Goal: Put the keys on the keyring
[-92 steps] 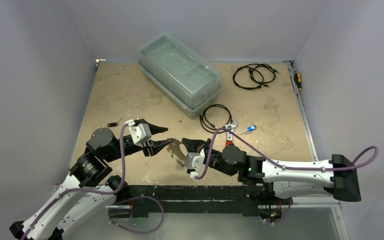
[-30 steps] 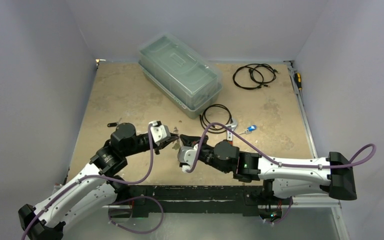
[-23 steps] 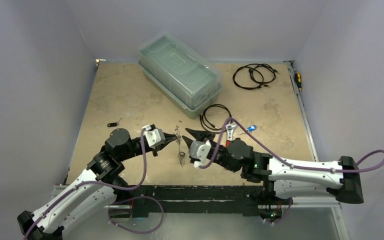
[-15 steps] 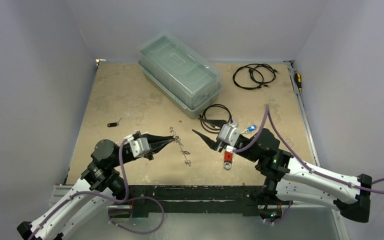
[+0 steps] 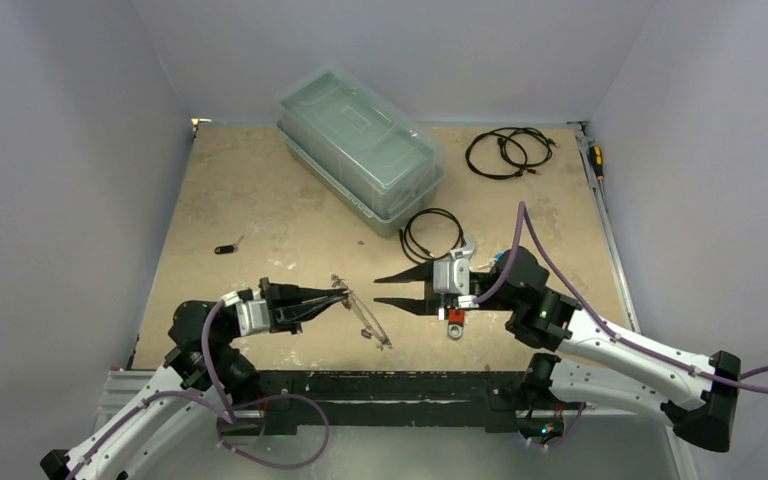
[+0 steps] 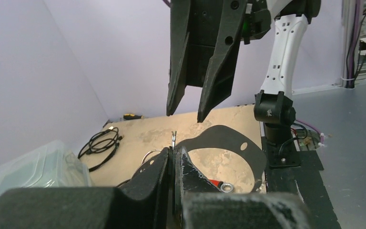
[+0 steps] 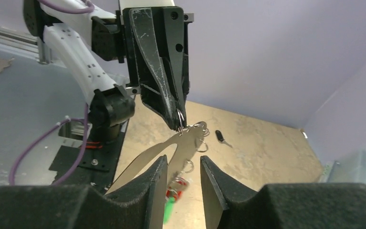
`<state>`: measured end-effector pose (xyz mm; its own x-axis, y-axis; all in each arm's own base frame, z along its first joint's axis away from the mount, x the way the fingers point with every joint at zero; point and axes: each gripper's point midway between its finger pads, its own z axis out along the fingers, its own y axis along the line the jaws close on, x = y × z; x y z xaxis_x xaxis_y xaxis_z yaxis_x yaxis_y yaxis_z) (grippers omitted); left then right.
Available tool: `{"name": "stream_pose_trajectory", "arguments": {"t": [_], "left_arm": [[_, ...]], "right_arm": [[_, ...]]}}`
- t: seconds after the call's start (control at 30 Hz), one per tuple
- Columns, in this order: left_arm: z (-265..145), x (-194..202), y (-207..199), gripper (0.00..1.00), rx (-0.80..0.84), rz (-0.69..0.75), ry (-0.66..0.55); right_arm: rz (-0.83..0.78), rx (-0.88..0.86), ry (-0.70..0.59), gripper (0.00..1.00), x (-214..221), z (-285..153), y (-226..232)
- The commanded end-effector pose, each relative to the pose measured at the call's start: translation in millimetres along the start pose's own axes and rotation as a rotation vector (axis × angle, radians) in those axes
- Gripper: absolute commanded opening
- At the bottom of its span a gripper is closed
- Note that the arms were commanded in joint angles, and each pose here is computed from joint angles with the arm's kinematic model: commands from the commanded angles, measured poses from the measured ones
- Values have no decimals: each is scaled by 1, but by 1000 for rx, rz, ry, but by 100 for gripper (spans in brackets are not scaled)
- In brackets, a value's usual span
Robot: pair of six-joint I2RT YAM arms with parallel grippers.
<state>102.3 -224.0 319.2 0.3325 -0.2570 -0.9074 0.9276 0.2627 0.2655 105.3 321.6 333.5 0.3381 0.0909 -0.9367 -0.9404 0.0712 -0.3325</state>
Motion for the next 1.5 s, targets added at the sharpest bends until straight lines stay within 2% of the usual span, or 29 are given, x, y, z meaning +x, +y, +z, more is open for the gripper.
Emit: {"name": "stream_pose_trajectory", "arguments": {"t": [0.0, 0.43, 1.47], "left_arm": [[0, -25, -10, 0, 56, 52, -98], [-2, -25, -15, 0, 73, 62, -107], [0, -20, -9, 0, 51, 40, -82]], "right_arm": [[-3, -53, -70, 33, -28, 4, 3], [17, -118, -91, 33, -28, 20, 6], [70, -125, -131, 28, -25, 40, 2]]}}
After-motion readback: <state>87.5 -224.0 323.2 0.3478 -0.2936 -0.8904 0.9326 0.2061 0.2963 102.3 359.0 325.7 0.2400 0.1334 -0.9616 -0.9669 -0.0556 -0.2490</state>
